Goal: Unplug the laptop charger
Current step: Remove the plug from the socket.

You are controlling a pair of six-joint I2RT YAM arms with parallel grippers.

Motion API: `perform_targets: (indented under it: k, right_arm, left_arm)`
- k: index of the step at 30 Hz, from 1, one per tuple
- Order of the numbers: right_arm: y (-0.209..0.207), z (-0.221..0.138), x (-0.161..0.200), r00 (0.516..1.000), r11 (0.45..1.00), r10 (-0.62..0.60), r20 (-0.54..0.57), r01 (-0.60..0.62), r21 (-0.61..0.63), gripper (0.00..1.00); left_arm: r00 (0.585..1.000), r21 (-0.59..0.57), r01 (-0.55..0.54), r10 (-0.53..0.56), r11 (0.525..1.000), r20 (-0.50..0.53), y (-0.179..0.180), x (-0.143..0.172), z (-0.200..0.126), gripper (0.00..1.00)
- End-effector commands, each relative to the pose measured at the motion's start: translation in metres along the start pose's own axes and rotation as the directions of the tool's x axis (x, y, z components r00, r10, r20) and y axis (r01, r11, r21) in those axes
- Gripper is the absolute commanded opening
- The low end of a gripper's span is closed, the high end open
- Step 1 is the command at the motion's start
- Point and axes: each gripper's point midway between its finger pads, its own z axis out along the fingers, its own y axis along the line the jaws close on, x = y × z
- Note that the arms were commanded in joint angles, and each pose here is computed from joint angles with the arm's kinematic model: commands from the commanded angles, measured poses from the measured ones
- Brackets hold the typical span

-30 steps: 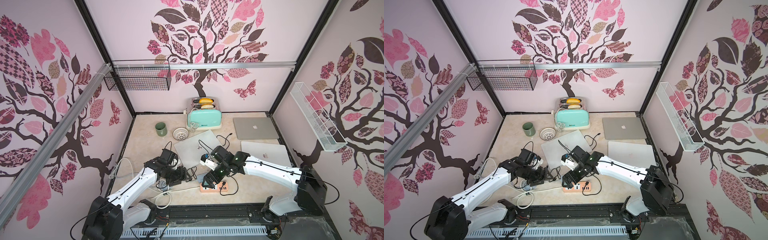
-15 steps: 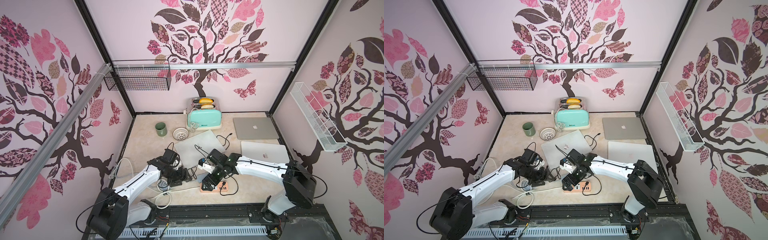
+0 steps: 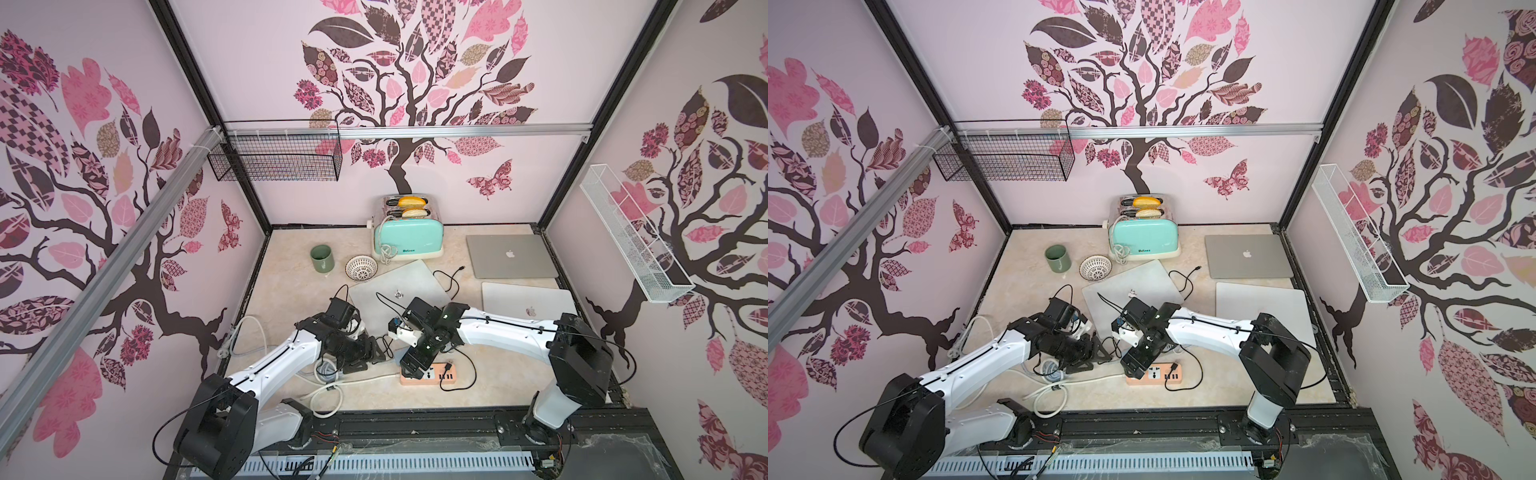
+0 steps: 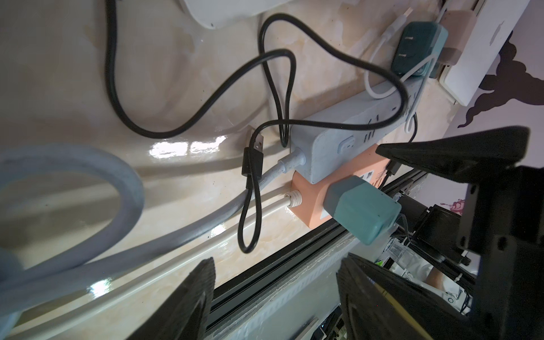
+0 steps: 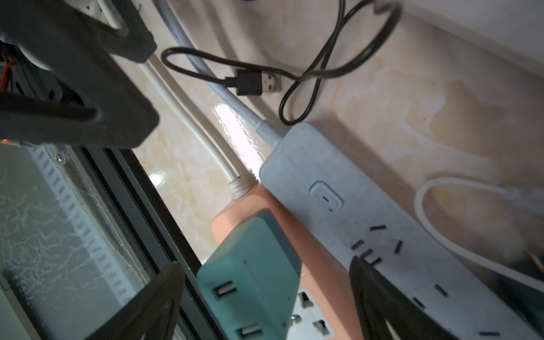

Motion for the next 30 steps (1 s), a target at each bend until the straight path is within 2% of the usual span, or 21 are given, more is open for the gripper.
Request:
perform_targets:
  k: [1, 9, 16, 22, 30]
  right_arm:
    - [-0.001, -0.008, -0.008, 0.999, 0.999, -0.039, 0.019, 0.039, 0.029, 0.89]
    - [-0.007, -0.004, -0.003, 0.996, 0.994, -0.084, -0.013, 0.085, 0.075, 0.79]
    - [-0.002, -0.001, 0.0, 0.99, 0.986, -0.136, -0.037, 0.139, 0.089, 0.55]
    - [0.008, -0.003, -0.007, 0.987, 0.985, -0.158, -0.008, 0.158, 0.072, 0.53]
    - [0.013, -0.006, -0.014, 0.981, 0.977, -0.192, 0.028, 0.188, 0.1, 0.44]
  left_arm:
    - [1.0, 0.011, -0.001, 0.001, 1.0, -0.011, -0.001, 0.005, 0.002, 0.69]
    - [1.0, 0.004, 0.011, -0.011, 1.0, -0.023, 0.003, 0.011, 0.008, 0.69]
    - [0.999, 0.029, 0.033, -0.032, 0.999, -0.041, 0.005, 0.019, 0.016, 0.64]
    - [0.999, 0.049, 0.037, -0.035, 0.998, -0.041, 0.005, 0.02, 0.021, 0.63]
    - [0.999, 0.072, 0.016, -0.013, 0.997, -0.037, -0.002, 0.012, 0.029, 0.61]
